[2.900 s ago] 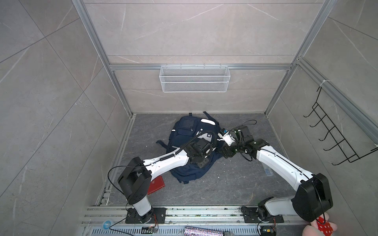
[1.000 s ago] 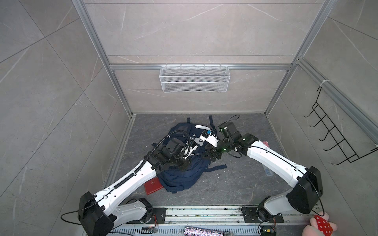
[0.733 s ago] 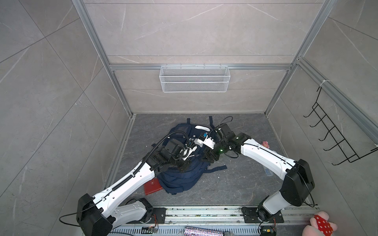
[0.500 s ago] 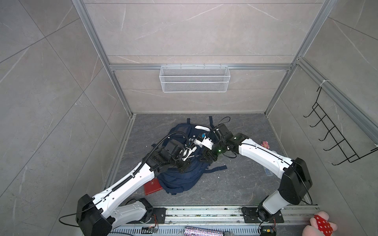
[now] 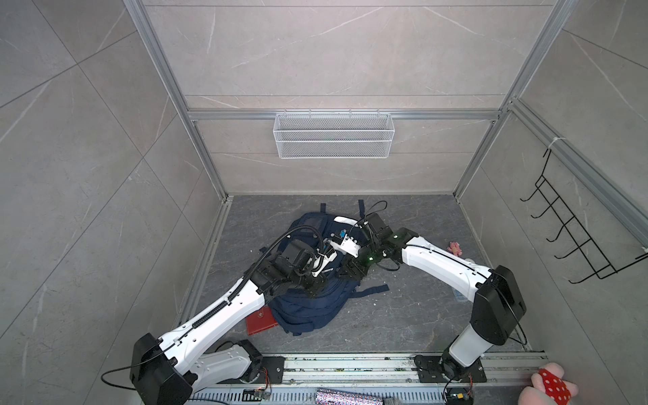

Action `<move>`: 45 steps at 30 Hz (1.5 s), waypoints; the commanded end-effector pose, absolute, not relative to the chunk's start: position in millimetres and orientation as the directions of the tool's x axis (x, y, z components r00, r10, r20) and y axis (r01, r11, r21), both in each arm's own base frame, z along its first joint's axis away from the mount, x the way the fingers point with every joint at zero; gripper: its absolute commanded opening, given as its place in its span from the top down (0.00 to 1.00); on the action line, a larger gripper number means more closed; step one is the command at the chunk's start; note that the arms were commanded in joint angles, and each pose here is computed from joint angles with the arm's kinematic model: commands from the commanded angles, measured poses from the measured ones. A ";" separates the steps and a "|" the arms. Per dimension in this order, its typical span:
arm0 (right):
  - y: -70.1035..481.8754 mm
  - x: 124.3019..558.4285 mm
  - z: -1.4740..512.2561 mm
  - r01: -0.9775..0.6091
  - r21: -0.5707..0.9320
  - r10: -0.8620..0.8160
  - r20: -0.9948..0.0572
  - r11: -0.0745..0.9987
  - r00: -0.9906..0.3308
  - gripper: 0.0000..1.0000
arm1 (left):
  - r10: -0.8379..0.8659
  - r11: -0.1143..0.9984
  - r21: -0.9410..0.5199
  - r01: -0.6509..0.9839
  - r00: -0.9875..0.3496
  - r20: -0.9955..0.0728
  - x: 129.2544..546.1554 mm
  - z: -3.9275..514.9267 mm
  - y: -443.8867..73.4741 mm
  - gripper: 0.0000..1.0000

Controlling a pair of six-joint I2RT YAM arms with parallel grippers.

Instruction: Pack the student bag

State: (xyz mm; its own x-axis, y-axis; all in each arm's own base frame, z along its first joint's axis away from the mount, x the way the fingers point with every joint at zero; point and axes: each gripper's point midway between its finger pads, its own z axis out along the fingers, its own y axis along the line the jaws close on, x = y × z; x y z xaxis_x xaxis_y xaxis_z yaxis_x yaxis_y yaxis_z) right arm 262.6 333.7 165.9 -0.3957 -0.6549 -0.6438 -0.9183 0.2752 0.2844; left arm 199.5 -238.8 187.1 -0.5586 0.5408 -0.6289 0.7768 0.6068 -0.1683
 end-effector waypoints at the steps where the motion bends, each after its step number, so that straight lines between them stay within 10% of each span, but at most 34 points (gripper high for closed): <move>1: 347.3 250.8 163.7 -0.931 0.301 -0.676 -0.645 0.207 -0.358 0.42 | 0.464 0.552 -0.227 0.802 -0.522 -0.716 197.7 220.2 -255.4 1.00; 14: 338.4 242.1 158.4 -0.946 0.261 -0.740 -0.595 0.192 -0.314 0.80 | 0.457 0.560 -0.238 0.793 -0.536 -0.710 199.9 216.4 -253.0 1.00; 22: 338.6 237.6 158.9 -0.943 0.280 -0.739 -0.594 0.180 -0.318 0.59 | 0.456 0.560 -0.249 0.790 -0.545 -0.703 199.2 212.7 -252.8 1.00; 36: 333.6 243.6 158.4 -0.953 0.231 -0.756 -0.584 0.195 -0.296 1.00 | 0.450 0.577 -0.249 0.778 -0.557 -0.698 204.0 209.4 -250.2 1.00; 45: 305.1 248.9 161.9 -0.946 0.101 -0.748 -0.588 0.309 -0.307 1.00 | 0.345 0.642 -0.294 0.708 -0.609 -0.714 226.4 200.1 -257.2 1.00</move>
